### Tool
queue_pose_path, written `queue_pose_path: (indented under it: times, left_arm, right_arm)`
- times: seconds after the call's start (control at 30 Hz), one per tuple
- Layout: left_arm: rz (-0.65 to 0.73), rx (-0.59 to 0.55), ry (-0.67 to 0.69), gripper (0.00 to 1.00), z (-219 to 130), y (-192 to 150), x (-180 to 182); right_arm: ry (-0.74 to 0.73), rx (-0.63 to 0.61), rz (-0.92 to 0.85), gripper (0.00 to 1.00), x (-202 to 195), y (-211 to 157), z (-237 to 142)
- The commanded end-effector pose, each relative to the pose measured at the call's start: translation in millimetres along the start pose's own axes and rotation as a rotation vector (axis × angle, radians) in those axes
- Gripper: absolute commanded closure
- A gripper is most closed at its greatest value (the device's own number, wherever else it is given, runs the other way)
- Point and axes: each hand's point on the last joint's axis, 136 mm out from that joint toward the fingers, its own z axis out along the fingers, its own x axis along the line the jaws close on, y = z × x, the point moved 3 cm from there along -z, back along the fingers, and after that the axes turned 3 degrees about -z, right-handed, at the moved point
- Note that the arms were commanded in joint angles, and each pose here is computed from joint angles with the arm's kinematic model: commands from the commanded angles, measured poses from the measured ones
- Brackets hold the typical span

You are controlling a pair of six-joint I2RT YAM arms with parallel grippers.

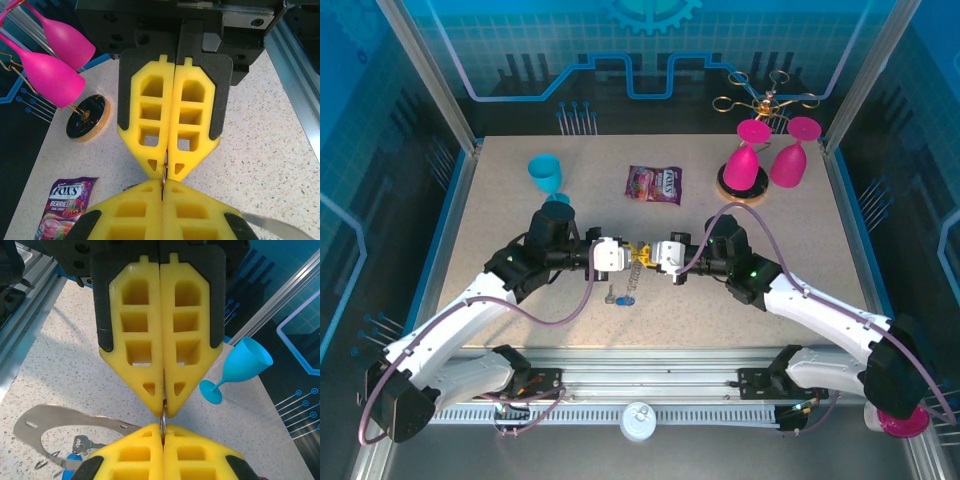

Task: Put the keys on the keyring

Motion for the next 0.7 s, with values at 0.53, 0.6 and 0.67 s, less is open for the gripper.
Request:
queue_pose_path:
  times: [0.53,0.6,0.67]
  left_arm:
    - [-0.179,-0.237,0.002,0.66,-20,16,0]
    - [-0.184,-0.244,-0.016,0.66,-20,16,-2]
    - [-0.186,-0.251,-0.034,0.66,-19,18,-4]
  right_arm:
    - [0.043,-0.231,0.066,1.0,-4,33,-20]
    - [0.045,-0.235,0.068,1.0,-4,34,-21]
    - [0.046,-0.238,0.071,1.0,-4,34,-21]
